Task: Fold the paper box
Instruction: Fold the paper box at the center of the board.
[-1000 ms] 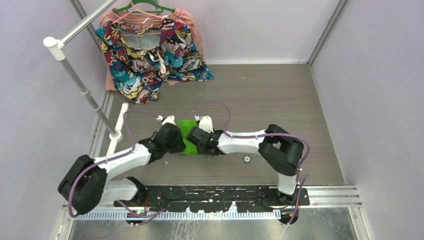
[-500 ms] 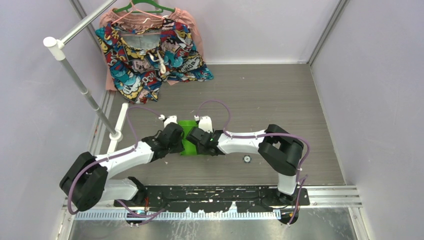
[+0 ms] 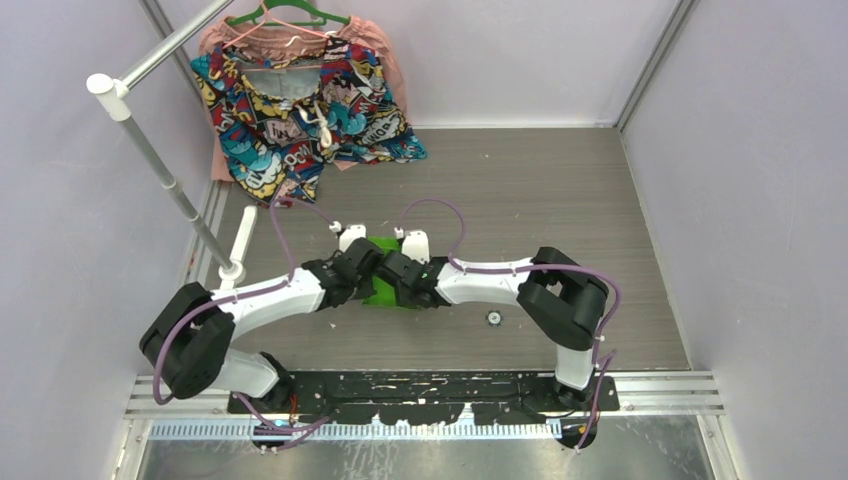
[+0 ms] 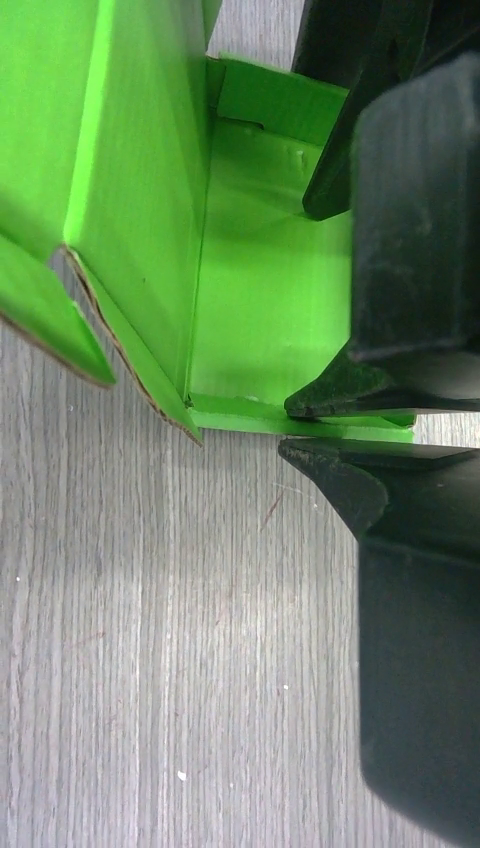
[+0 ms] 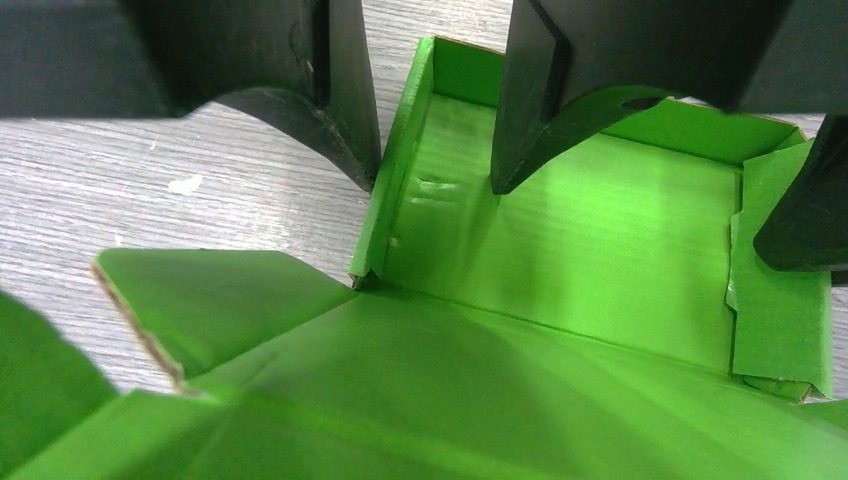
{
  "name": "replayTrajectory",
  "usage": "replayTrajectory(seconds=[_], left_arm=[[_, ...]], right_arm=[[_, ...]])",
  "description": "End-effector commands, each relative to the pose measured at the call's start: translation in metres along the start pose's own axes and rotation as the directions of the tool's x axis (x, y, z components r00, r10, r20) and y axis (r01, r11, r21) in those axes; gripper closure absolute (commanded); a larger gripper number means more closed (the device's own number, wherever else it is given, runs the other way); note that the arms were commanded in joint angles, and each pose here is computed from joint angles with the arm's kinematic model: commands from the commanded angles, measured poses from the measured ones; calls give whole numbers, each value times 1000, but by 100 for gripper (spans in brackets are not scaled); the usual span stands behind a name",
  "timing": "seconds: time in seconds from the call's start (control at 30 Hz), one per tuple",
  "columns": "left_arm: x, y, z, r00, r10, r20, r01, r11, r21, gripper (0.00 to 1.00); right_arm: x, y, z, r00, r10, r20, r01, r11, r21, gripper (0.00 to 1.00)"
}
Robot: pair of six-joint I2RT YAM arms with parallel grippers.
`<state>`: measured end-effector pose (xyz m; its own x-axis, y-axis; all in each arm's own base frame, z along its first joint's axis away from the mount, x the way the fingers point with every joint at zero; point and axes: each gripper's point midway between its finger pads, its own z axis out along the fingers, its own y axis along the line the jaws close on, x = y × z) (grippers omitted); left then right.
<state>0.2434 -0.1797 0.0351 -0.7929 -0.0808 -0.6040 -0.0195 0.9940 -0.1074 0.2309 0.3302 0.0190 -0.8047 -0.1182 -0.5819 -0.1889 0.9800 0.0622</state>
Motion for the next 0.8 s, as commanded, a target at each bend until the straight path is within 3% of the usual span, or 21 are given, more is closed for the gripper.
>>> replayTrajectory(seconds=[0.0,0.3,0.77], left_arm=[[1,3,-3,995,93,33,-89,990,-109,88],[11,0,8,993,118,18,-114,982,-153,100],[21,-1,20,984,178,-23,-179,961,-213,100]], right_arm=[[-7,8,-3,1000,-20,12,20,1000,4,51],[-14,24,-18,997,48,54,-40,989,-144,47],[-73,14,-102,956,162,245,-86,952,-293,40]])
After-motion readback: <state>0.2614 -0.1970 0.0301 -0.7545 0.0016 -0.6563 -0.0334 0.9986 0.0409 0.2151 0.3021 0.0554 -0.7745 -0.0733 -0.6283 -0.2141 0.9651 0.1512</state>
